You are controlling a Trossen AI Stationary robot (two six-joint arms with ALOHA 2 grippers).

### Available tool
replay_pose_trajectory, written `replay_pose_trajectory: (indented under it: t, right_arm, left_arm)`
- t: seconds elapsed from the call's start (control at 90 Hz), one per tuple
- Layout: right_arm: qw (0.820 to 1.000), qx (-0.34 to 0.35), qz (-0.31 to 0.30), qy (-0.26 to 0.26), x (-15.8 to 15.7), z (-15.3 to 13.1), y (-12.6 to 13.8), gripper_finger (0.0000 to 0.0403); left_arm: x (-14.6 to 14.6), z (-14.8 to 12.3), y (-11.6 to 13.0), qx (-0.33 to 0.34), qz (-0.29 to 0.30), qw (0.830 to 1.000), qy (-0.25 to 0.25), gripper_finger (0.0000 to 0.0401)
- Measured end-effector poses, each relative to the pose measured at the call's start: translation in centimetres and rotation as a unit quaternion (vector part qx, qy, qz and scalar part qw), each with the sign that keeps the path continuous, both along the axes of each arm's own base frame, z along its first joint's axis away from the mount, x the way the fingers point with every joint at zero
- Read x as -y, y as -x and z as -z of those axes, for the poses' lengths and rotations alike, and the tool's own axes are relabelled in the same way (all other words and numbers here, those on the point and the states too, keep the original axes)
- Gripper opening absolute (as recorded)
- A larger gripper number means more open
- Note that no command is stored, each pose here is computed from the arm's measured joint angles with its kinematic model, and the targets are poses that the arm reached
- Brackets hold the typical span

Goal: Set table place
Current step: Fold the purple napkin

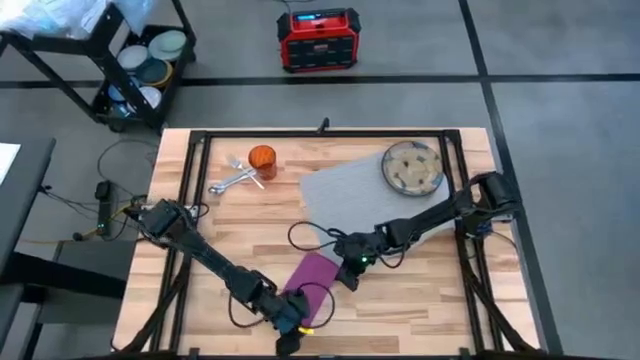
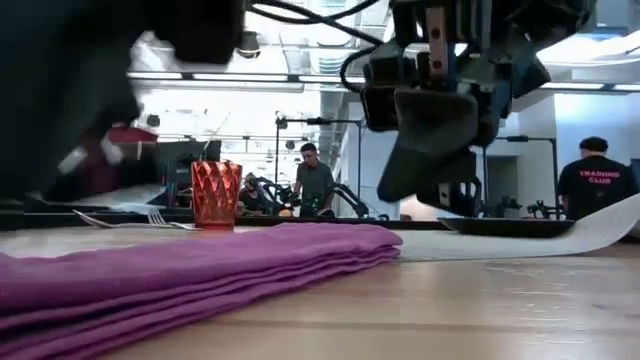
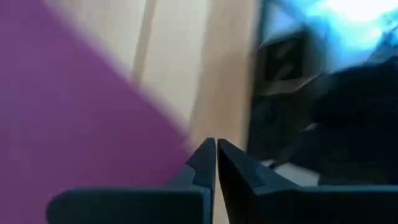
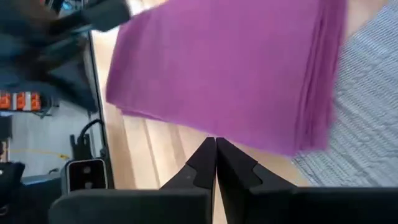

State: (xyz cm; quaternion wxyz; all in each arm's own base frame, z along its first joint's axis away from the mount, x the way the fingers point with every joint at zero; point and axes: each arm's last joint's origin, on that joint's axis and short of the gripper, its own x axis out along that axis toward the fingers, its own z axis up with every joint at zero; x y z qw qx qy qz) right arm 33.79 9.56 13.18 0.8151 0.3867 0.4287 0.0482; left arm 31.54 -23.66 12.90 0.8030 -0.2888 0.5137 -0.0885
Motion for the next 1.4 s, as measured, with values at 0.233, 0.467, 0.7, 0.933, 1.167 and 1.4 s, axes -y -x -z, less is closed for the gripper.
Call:
replay_pose_trajectory:
  t: [0.233,0.467,0.7,0.933,1.167,1.4]
  right_arm:
    - [1.0,0.025,0.006,-0.013,0.0,-1.0,-0.2,0.0]
    - [0.999,0.033,0.007,-0.015,0.1,-1.3,-0.2,0.0]
    - [1.0,0.021,0.011,-0.005,0.6,-0.2,-0.6,0.0]
    - [1.0,0.013,0.012,-0.018,1.6,-0.4,-0.6,0.0]
    - [0.999,0.022,0.02,0.014,0.2,-2.6,0.6,0.0]
    - [0.998,-0.03,0.039,0.04,-1.3,-1.8,1.8,0.0]
  left_arm:
    - [-0.3,-1.5,0.0,0.002,0.002,1.0,0.021,0.0]
    - [-0.7,-3.5,0.5,0.028,-0.019,0.999,-0.004,0.0]
    - [-0.7,-0.8,0.7,-0.014,-0.007,0.999,-0.035,0.0]
    - [-1.2,-1.5,0.5,-0.025,0.019,0.999,-0.009,0.0]
    - [-4.5,-6.7,0.0,0.076,0.011,0.991,-0.11,0.0]
    - [-10.4,-4.4,-1.8,0.04,0.025,0.968,-0.248,0.0]
